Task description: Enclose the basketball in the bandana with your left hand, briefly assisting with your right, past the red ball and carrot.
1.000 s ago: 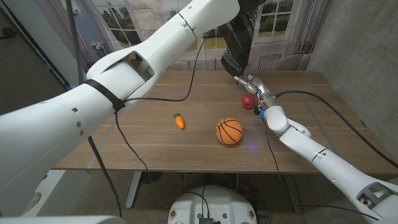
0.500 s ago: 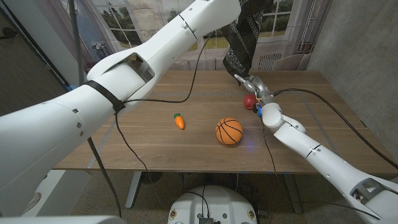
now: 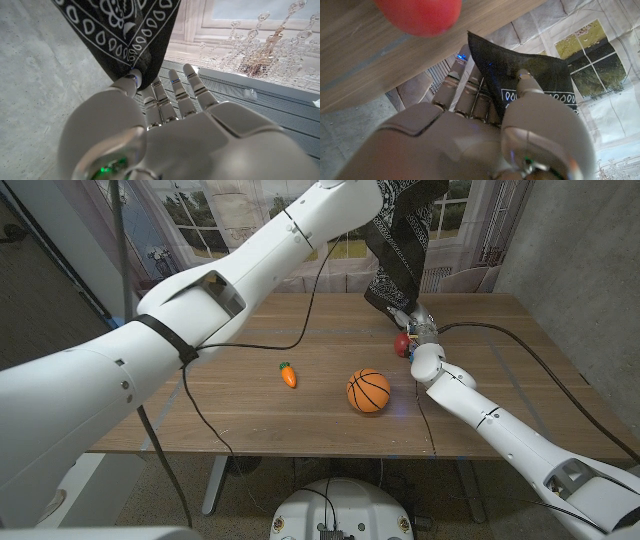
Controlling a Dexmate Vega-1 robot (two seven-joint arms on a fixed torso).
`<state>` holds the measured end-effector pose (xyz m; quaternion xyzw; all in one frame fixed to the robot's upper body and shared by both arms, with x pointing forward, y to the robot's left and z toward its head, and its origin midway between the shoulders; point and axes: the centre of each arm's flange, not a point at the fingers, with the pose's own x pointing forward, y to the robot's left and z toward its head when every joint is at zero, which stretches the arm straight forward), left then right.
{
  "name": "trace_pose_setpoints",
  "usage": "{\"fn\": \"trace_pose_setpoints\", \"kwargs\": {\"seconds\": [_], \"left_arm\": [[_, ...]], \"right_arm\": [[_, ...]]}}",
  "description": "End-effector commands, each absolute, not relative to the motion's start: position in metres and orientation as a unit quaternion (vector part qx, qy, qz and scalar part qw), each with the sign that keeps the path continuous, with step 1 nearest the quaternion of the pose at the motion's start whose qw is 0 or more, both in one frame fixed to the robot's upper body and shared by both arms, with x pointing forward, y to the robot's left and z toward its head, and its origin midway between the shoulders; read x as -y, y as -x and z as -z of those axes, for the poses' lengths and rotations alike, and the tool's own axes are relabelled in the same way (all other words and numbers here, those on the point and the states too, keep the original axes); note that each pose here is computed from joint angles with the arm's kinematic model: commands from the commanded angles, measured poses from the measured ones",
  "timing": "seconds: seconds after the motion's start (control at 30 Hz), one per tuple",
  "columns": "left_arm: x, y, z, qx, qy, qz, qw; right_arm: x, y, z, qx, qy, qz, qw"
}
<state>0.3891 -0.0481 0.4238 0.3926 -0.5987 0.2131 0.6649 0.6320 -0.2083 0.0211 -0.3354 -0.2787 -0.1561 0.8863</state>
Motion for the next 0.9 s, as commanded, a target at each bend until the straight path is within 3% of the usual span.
{"fn": "trace_pose_setpoints", "kwargs": {"seconds": [0.03, 0.53, 0.63, 0.7, 0.9], "left_arm": [[0.019, -0.41, -0.432, 0.562, -0.403, -0.28, 0.666], [0.004, -0.425, -0.439, 0.549, -0.391, -0.286, 0.681], [0.002, -0.428, -0.439, 0.548, -0.388, -0.279, 0.687], [0.002, -0.429, -0.438, 0.543, -0.398, -0.292, 0.679], [-0.009, -0.441, -0.432, 0.521, -0.427, -0.32, 0.667]], "right_arm": [[0.22, -0.635, -0.017, 0.226, 0.356, 0.149, 0.894], [0.216, -0.632, -0.017, 0.242, 0.351, 0.219, 0.878], [0.221, -0.637, -0.02, 0.237, 0.361, 0.178, 0.884], [0.215, -0.633, -0.02, 0.235, 0.379, 0.23, 0.865], [0.223, -0.626, -0.023, 0.254, 0.363, 0.242, 0.863]]}}
